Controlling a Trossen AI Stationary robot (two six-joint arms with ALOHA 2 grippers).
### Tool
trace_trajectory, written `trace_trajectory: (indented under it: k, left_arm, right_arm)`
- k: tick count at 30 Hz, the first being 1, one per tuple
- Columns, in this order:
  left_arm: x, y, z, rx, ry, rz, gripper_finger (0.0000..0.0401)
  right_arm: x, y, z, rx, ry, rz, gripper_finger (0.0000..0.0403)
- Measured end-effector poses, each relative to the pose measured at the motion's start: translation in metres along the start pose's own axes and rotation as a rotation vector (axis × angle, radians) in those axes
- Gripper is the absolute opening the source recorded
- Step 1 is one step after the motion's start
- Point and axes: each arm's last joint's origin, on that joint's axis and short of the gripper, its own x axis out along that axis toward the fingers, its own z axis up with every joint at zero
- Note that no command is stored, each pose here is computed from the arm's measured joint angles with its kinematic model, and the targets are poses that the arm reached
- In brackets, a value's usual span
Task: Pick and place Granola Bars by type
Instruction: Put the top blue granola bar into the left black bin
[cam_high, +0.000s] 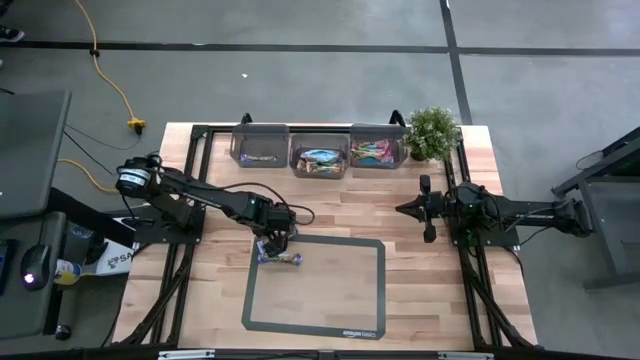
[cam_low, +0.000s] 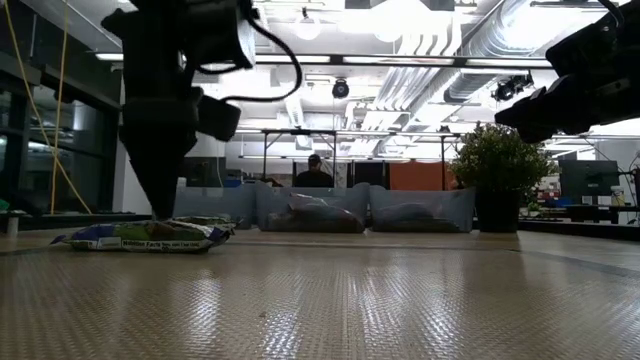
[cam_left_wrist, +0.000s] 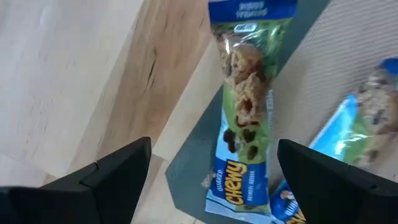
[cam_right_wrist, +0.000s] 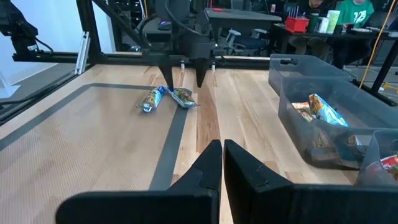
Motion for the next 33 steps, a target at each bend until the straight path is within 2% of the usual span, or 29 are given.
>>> trace_trajectory:
  k: [4, 11, 23, 33]
  left_arm:
    - [0.012, -0.001, 0.000, 0.012, 0.034, 0.023, 0.0347]
    - [0.027, -0.006, 0.003, 0.014, 0.067, -0.001, 0.0347]
    - [0.034, -0.007, 0.003, 0.013, 0.089, -0.017, 0.0345]
    - [0.034, -0.007, 0.003, 0.013, 0.091, -0.013, 0.0275]
  right_arm:
    - [0.000, 0.000, 0.000, 0.001, 0.003, 0.000, 0.0000]
    - [0.000, 0.000, 0.000, 0.000, 0.001, 0.000, 0.0000]
    - [0.000, 0.000, 0.000, 0.000, 0.000, 0.000, 0.0000]
    - [0.000, 0.000, 0.000, 0.000, 0.000, 0.000, 0.0000]
